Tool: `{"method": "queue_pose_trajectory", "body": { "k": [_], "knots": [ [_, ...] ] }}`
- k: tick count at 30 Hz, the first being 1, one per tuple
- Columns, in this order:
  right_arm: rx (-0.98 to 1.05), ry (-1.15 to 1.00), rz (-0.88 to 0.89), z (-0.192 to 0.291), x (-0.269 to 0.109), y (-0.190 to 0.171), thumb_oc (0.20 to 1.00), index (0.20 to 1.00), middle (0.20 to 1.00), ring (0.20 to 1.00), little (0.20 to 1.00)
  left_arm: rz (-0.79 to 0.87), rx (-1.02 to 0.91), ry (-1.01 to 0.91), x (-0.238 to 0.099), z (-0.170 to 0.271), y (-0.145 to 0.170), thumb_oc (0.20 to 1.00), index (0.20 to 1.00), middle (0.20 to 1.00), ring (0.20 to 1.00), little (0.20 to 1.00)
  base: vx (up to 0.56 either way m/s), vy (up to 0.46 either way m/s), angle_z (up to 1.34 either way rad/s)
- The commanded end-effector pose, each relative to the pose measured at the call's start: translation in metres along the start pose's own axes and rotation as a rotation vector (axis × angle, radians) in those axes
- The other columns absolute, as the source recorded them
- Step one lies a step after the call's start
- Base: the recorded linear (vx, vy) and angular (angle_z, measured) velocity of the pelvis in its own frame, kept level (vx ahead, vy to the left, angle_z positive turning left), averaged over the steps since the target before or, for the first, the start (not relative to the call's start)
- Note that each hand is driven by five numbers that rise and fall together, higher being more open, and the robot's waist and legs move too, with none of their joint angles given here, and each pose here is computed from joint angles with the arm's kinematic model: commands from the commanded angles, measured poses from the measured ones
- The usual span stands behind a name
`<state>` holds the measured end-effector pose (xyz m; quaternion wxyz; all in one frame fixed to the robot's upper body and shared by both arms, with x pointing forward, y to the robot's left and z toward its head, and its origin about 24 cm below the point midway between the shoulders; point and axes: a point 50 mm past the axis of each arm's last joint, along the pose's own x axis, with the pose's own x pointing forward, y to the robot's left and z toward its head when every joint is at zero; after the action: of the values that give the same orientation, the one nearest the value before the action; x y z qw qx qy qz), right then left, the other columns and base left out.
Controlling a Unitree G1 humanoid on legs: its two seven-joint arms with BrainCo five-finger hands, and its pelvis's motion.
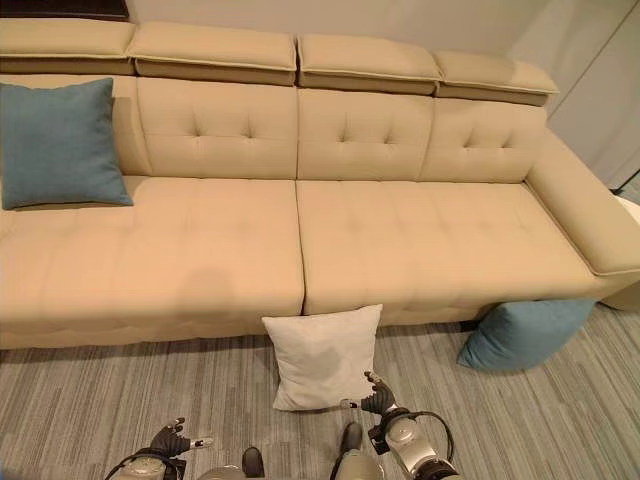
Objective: Pick up all the scattered cushions and arrange them neatly on the sofa.
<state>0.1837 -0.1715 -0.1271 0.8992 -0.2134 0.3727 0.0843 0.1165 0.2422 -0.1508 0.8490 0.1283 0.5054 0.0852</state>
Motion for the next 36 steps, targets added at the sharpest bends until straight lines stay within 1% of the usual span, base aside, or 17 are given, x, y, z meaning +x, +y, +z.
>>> {"method": "queue_pose_trajectory", "body": {
  "k": [1, 7, 12, 16, 19, 21, 24, 25, 26, 27, 29, 30, 31, 34, 35, 36],
  "knots": [
    [-0.075, -0.069, -0.012, 0.018, 0.006, -0.011, 1.0, 1.0, 1.0, 1.0, 1.0, 0.008, 0.006, -0.039, 0.002, 0.01, -0.001, 1.0, 1.0, 1.0, 1.0, 1.0, 0.18, -0.18, 0.4],
    [-0.082, -0.089, -0.033, 0.017, 0.003, -0.02, 1.0, 1.0, 1.0, 1.0, 1.0, -0.015, -0.002, -0.051, 0.002, 0.013, -0.008, 1.0, 1.0, 1.0, 1.0, 1.0, 0.1, -0.245, 0.37],
    [-0.082, -0.099, -0.062, 0.016, 0.002, -0.029, 1.0, 1.0, 1.0, 1.0, 1.0, -0.046, 0.0, -0.11, 0.003, 0.03, -0.017, 1.0, 1.0, 1.0, 1.0, 1.0, 0.05, -0.21, 0.36],
    [-0.067, -0.088, -0.089, 0.011, 0.0, -0.037, 1.0, 1.0, 1.0, 1.0, 1.0, -0.065, 0.021, -0.144, 0.003, 0.04, -0.023, 1.0, 1.0, 1.0, 1.0, 1.0, 0.0, -0.03, 0.37],
    [-0.059, -0.092, -0.1, 0.012, 0.0, -0.039, 1.0, 1.0, 1.0, 1.0, 1.0, -0.055, 0.02, -0.163, 0.003, 0.045, -0.021, 1.0, 1.0, 1.0, 1.0, 1.0, 0.05, 0.005, 0.23],
    [-0.056, -0.107, -0.098, 0.016, 0.0, -0.036, 1.0, 1.0, 1.0, 1.0, 1.0, -0.018, -0.039, -0.209, 0.003, 0.054, -0.012, 1.0, 1.0, 1.0, 1.0, 1.0, 0.07, 0.072, -0.08],
    [-0.048, -0.116, -0.106, 0.019, 0.001, -0.038, 1.0, 1.0, 1.0, 1.0, 1.0, -0.003, -0.06, -0.251, 0.003, 0.065, -0.006, 1.0, 1.0, 1.0, 1.0, 1.0, -0.02, 0.094, -0.32],
    [-0.035, -0.162, -0.126, 0.033, 0.004, -0.042, 1.0, 1.0, 1.0, 1.0, 1.0, 0.031, -0.091, -0.33, 0.003, 0.088, 0.003, 1.0, 1.0, 1.0, 1.0, 1.0, -0.11, 0.123, -0.19],
    [-0.033, -0.175, -0.133, 0.037, 0.004, -0.044, 1.0, 1.0, 1.0, 1.0, 1.0, 0.038, -0.102, -0.37, 0.002, 0.099, 0.006, 1.0, 1.0, 1.0, 1.0, 1.0, -0.11, 0.098, -0.19],
    [-0.033, -0.176, -0.133, 0.037, 0.004, -0.044, 1.0, 1.0, 1.0, 1.0, 1.0, 0.039, -0.102, -0.37, 0.002, 0.1, 0.006, 1.0, 1.0, 1.0, 1.0, 1.0, -0.08, 0.062, -0.16],
    [-0.025, -0.211, -0.154, 0.05, 0.006, -0.049, 1.0, 1.0, 1.0, 1.0, 1.0, 0.057, -0.134, -0.453, -0.002, 0.123, 0.013, 1.0, 1.0, 1.0, 1.0, 1.0, -0.13, 0.103, -0.17],
    [-0.008, -0.237, -0.185, 0.061, 0.008, -0.056, 1.0, 1.0, 1.0, 1.0, 1.0, 0.081, -0.175, -0.538, -0.007, 0.148, 0.019, 1.0, 1.0, 1.0, 1.0, 1.0, -0.13, 0.106, -0.1],
    [-0.008, -0.237, -0.185, 0.061, 0.008, -0.056, 1.0, 1.0, 1.0, 1.0, 1.0, 0.082, -0.175, -0.538, -0.007, 0.148, 0.019, 1.0, 1.0, 1.0, 1.0, 1.0, -0.13, 0.102, -0.09],
    [0.021, -0.279, -0.238, 0.079, 0.01, -0.069, 1.0, 1.0, 1.0, 1.0, 1.0, 0.104, -0.234, -0.656, -0.017, 0.184, 0.027, 1.0, 1.0, 1.0, 1.0, 1.0, -0.11, 0.087, 0.0],
    [0.036, -0.312, -0.301, 0.095, 0.011, -0.085, 1.0, 1.0, 1.0, 1.0, 1.0, 0.127, -0.28, -0.761, -0.029, 0.216, 0.033, 1.0, 1.0, 1.0, 1.0, 1.0, -0.14, 0.078, -0.02],
    [0.037, -0.315, -0.302, 0.096, 0.011, -0.085, 1.0, 1.0, 1.0, 1.0, 1.0, 0.127, -0.28, -0.763, -0.029, 0.217, 0.033, 1.0, 1.0, 1.0, 1.0, 1.0, -0.07, 0.054, -0.01]
  ]
}}
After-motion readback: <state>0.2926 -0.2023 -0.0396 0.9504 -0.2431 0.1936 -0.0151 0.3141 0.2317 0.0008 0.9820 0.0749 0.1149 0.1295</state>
